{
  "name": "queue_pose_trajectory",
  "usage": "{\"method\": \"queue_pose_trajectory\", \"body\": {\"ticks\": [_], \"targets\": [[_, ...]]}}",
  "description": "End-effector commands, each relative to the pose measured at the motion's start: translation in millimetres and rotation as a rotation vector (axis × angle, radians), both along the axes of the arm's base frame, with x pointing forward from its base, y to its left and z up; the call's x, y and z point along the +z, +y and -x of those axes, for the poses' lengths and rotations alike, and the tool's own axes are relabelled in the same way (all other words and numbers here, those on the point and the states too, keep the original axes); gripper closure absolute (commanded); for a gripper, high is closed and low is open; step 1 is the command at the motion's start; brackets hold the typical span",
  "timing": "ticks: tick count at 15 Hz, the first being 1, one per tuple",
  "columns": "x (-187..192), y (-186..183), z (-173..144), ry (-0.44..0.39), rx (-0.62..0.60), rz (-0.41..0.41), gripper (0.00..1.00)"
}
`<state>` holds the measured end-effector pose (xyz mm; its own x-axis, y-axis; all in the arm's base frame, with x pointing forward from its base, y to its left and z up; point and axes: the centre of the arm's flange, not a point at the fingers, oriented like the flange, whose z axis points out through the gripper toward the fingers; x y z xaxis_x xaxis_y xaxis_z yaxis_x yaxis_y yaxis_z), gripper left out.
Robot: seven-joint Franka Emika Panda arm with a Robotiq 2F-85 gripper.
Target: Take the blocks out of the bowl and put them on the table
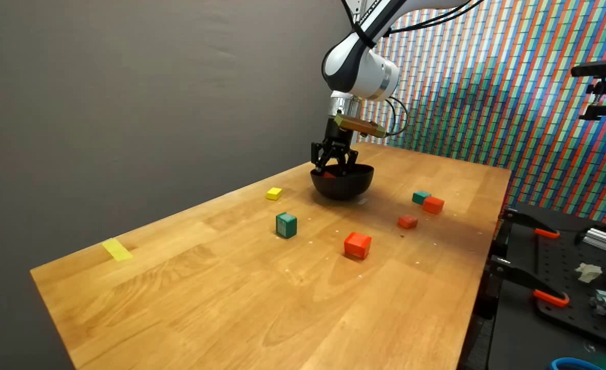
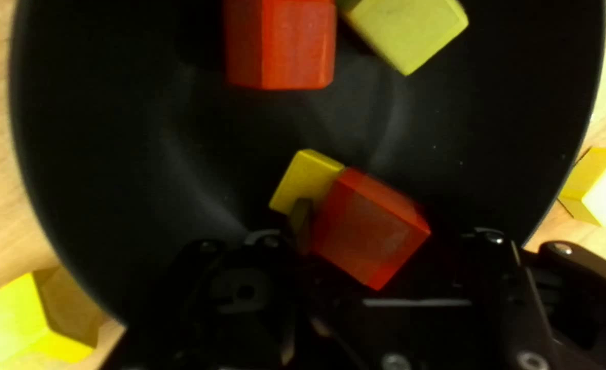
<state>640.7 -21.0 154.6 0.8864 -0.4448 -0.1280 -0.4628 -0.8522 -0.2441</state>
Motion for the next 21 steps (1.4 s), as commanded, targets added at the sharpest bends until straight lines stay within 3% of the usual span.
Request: {"method": "queue_pose_trajectory", "body": {"ticks": [1,5,11,15,16,17,19,21], "targets": [[-17.0,2.4,4.3,0.017,-0.012,0.004,0.67],[-1.6,3.9,9.8,-0.009,-0.026,-0.027,0.67],[79.6,12.3,40.4,-0.122,-0.003,-0.057,0.67],[101.4,5.0,55.4,-0.136,-0.041,-0.072,0.67],[99.0,4.1,56.6,-0.126,-0.051,-0.082,0.38],[94.8,2.5,57.1,-0.115,-0.062,-0.088,0.15],[75.2,-1.8,54.2,-0.073,-0.081,-0.1,0.12],[51.8,-5.3,50.5,-0.036,-0.094,-0.101,0.02]]}}
